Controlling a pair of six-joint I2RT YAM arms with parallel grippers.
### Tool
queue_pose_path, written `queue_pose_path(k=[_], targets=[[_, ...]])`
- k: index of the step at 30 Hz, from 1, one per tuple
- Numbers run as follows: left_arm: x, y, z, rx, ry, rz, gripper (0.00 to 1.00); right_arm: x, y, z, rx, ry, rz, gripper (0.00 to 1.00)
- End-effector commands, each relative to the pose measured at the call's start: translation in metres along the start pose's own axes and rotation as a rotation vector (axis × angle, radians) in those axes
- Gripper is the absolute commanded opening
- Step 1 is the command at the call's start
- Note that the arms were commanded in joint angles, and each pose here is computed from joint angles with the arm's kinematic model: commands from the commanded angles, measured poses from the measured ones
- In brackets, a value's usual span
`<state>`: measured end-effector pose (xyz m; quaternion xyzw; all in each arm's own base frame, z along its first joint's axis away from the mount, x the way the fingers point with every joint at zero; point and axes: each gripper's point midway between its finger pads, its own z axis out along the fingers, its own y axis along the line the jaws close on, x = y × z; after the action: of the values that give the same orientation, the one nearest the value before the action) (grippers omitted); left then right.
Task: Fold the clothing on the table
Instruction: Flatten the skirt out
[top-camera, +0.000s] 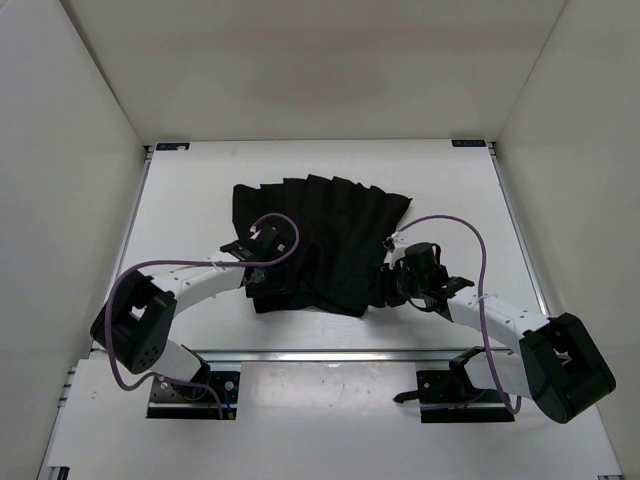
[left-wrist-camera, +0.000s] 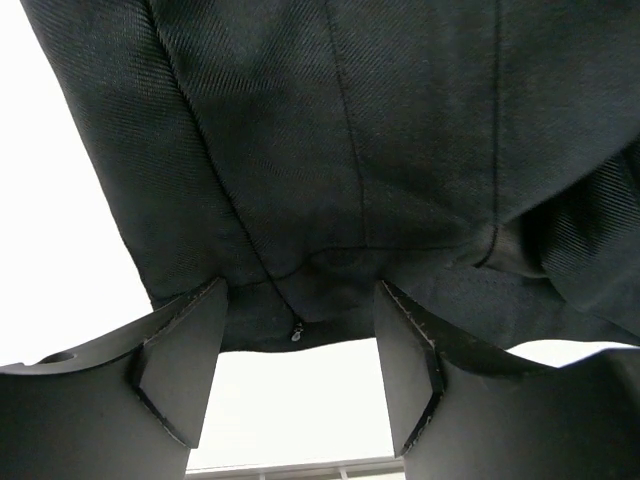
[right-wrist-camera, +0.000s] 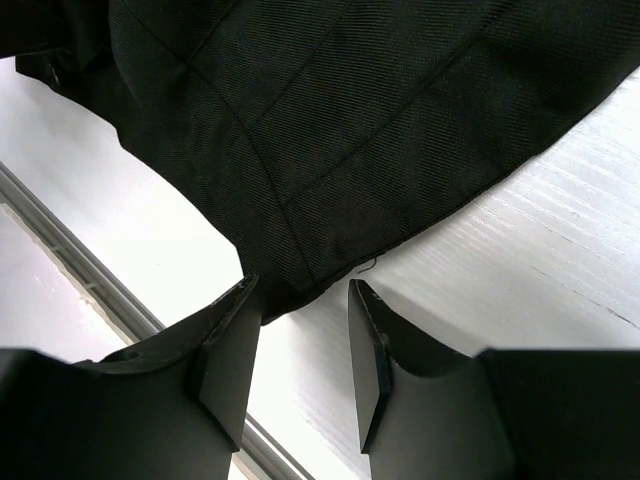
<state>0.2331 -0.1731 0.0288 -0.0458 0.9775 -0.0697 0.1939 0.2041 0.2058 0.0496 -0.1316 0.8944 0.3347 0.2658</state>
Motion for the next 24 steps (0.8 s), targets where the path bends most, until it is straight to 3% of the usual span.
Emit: queue_pose_path(k=[1,5,11,14,19,24], targets=[[0.004,-0.003,0.005,0.005,0.005,-0.014,0.7,-0.009,0.003,0.001,-0.018,-0.042,-0.019,0.37],[0.01,0.003,0.012,-0.011,0.014,-0.015,0.65,-0.007,0.002,0.002,-0.024,-0.035,-0.012,0.37],[0.019,0.013,0.019,-0.034,0.035,-0.01,0.43,-0.007,0.002,0.002,-0.027,-0.033,-0.006,0.37],[0.022,0.013,0.022,-0.032,0.043,-0.007,0.3,-0.008,0.001,0.003,-0.019,-0.038,-0.012,0.37],[0.016,0.006,0.018,-0.001,0.035,-0.004,0.0,-0.008,-0.003,0.002,-0.004,-0.04,-0.006,0.4],[-0.002,-0.008,-0.001,0.049,0.0,-0.002,0.0,-0.011,-0.025,-0.006,0.101,-0.061,0.068,0.43]])
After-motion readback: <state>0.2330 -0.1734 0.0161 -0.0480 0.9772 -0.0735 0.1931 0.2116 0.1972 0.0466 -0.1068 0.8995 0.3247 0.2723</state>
